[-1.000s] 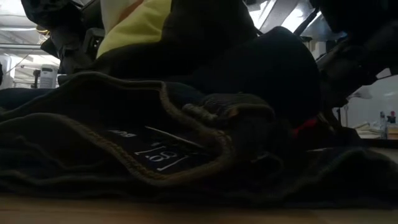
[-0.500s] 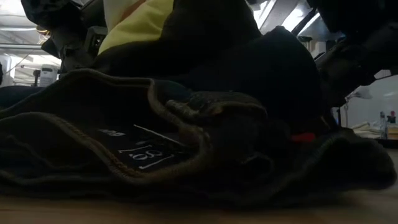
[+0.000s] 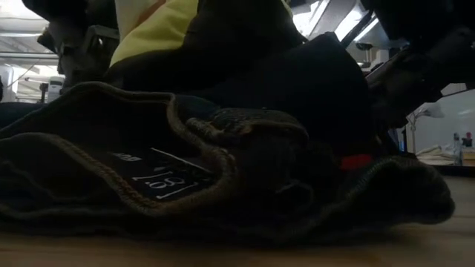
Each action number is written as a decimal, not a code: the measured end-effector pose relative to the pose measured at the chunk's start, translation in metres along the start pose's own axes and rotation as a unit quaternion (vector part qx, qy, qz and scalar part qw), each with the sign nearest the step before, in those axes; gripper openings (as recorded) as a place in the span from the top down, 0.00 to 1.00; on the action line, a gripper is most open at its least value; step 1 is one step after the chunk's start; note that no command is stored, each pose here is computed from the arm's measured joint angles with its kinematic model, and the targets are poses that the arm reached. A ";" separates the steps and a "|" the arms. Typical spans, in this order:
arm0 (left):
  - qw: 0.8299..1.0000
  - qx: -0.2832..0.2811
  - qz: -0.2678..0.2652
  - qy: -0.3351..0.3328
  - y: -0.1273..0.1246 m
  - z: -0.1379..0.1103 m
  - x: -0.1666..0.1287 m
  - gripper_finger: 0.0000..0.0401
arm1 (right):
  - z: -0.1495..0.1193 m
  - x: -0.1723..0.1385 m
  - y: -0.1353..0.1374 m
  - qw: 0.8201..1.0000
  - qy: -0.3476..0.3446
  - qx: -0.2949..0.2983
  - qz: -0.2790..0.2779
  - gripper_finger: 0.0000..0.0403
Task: Fold laundry
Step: Put the stacked clothes into the red bin
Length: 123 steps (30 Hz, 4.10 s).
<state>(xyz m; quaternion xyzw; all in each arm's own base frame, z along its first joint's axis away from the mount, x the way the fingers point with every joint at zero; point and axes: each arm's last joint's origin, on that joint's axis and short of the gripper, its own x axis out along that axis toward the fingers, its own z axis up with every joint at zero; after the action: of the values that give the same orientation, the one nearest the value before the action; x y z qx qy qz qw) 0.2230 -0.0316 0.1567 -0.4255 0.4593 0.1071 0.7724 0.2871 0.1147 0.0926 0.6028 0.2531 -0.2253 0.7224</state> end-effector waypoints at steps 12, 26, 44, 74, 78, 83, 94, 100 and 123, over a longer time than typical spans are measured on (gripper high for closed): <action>0.997 -0.021 0.073 -0.030 0.035 -0.029 -0.033 0.60 | 0.000 0.000 -0.002 1.000 0.016 0.010 0.000 0.96; 0.987 -0.043 0.130 0.083 0.066 -0.073 -0.031 0.72 | 0.002 -0.001 -0.004 0.999 0.018 0.031 0.009 0.96; 0.984 0.005 -0.010 -0.176 0.022 -0.045 -0.075 0.78 | 0.001 0.000 -0.002 0.996 0.065 0.059 0.016 0.96; 0.982 0.071 -0.055 -0.166 0.047 -0.047 -0.016 0.58 | 0.022 0.006 0.004 0.991 0.104 0.082 0.029 0.97; 0.981 0.080 -0.053 -0.167 0.047 -0.046 -0.016 0.58 | 0.023 0.007 0.005 0.990 0.107 0.084 0.032 0.97; 0.985 0.034 -0.049 -0.161 0.049 -0.047 -0.015 0.58 | 0.024 0.006 0.004 0.990 0.102 0.085 0.039 0.97; 0.987 0.002 -0.089 -0.131 0.047 -0.050 -0.015 0.58 | 0.028 -0.002 -0.011 0.985 0.075 0.134 0.083 0.97; 0.985 -0.052 -0.110 -0.119 0.057 -0.055 -0.009 0.58 | 0.028 -0.003 -0.013 0.985 0.078 0.133 0.080 0.97; 0.974 -0.083 -0.147 -0.152 0.024 -0.032 0.032 0.58 | 0.045 -0.050 -0.053 0.985 0.020 0.159 0.070 0.97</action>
<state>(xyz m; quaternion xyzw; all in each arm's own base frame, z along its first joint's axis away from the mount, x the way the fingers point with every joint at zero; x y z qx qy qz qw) 0.2071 -0.0484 0.1106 -0.5298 0.2582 0.0934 0.8024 0.2200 0.0627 0.0910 0.7306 0.1853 -0.1991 0.6263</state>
